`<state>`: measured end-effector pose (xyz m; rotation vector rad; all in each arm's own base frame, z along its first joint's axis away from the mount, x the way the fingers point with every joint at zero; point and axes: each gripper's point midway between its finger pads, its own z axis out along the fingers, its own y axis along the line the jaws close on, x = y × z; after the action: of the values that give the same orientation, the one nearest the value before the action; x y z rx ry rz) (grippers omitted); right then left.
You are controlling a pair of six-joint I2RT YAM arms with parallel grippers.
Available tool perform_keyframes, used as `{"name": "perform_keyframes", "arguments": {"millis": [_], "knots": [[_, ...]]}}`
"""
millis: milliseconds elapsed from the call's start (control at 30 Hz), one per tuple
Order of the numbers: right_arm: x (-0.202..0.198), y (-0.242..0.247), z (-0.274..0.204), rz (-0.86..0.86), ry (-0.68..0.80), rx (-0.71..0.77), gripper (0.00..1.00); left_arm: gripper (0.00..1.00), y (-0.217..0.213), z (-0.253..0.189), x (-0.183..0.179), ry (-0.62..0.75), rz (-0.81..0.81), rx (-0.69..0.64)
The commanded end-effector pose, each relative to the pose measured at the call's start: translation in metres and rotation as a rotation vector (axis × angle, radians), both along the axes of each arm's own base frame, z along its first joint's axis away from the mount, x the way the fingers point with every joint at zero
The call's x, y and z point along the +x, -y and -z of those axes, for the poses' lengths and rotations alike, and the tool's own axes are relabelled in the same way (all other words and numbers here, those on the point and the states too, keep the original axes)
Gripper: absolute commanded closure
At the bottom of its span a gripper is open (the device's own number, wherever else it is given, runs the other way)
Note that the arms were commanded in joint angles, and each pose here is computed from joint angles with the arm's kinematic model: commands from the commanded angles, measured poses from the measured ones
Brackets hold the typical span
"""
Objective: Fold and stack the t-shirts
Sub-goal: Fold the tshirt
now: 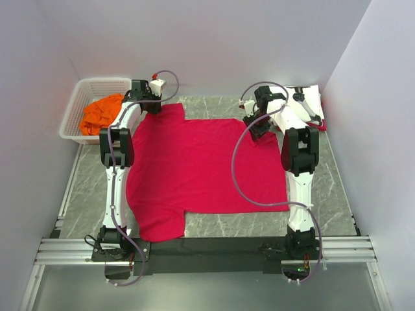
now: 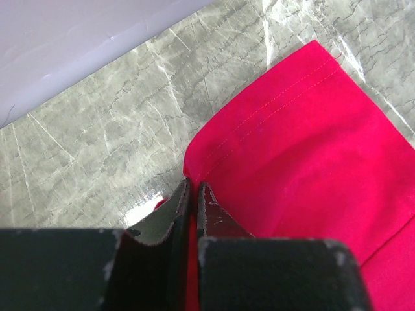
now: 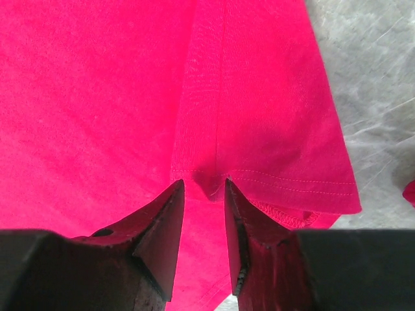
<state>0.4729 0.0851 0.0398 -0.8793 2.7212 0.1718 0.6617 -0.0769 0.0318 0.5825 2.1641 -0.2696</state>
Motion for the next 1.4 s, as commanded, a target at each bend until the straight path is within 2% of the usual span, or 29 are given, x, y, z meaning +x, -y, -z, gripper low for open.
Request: {"name": "perform_keyframes", "arguments": {"millis": [0,267,467,533,567,633,667,900,1033,1067,1367], "knots": [[0.003,0.001,-0.005,0.014,-0.003,0.021,0.62,0.94,-0.007,0.018,-0.014,-0.074,-0.027,0.04],[0.001,0.007,0.003,0.024,-0.023,-0.003,0.61,0.93,-0.009,0.018,-0.014,-0.073,-0.031,0.042],[0.003,0.01,0.006,0.024,-0.025,-0.015,0.66,0.92,-0.008,0.017,-0.013,-0.07,-0.032,0.042],[0.005,0.01,0.004,0.025,-0.018,-0.017,0.75,0.93,-0.008,0.017,-0.013,-0.069,-0.034,0.042],[0.005,0.01,0.004,0.022,-0.018,-0.018,0.86,0.94,-0.008,0.016,-0.012,-0.067,-0.033,0.043],[0.008,0.011,-0.001,0.023,-0.006,-0.021,0.97,0.96,-0.008,0.015,-0.012,-0.062,-0.033,0.043],[0.008,0.012,-0.003,0.02,0.001,-0.022,1.0,0.99,-0.01,0.017,-0.012,-0.065,-0.034,0.045],[0.035,0.022,-0.05,0.047,0.188,-0.052,1.0,0.99,-0.017,-0.019,-0.007,0.004,-0.048,0.013],[0.06,0.035,-0.074,0.082,0.317,-0.098,1.0,0.99,-0.015,-0.06,-0.004,0.072,-0.019,-0.06],[0.064,0.04,-0.079,0.095,0.339,-0.111,1.0,0.99,-0.029,-0.064,-0.004,0.074,-0.039,-0.074],[0.093,0.059,-0.104,0.108,0.48,-0.199,1.0,1.0,-0.033,-0.123,-0.004,0.196,0.01,-0.173]]}}
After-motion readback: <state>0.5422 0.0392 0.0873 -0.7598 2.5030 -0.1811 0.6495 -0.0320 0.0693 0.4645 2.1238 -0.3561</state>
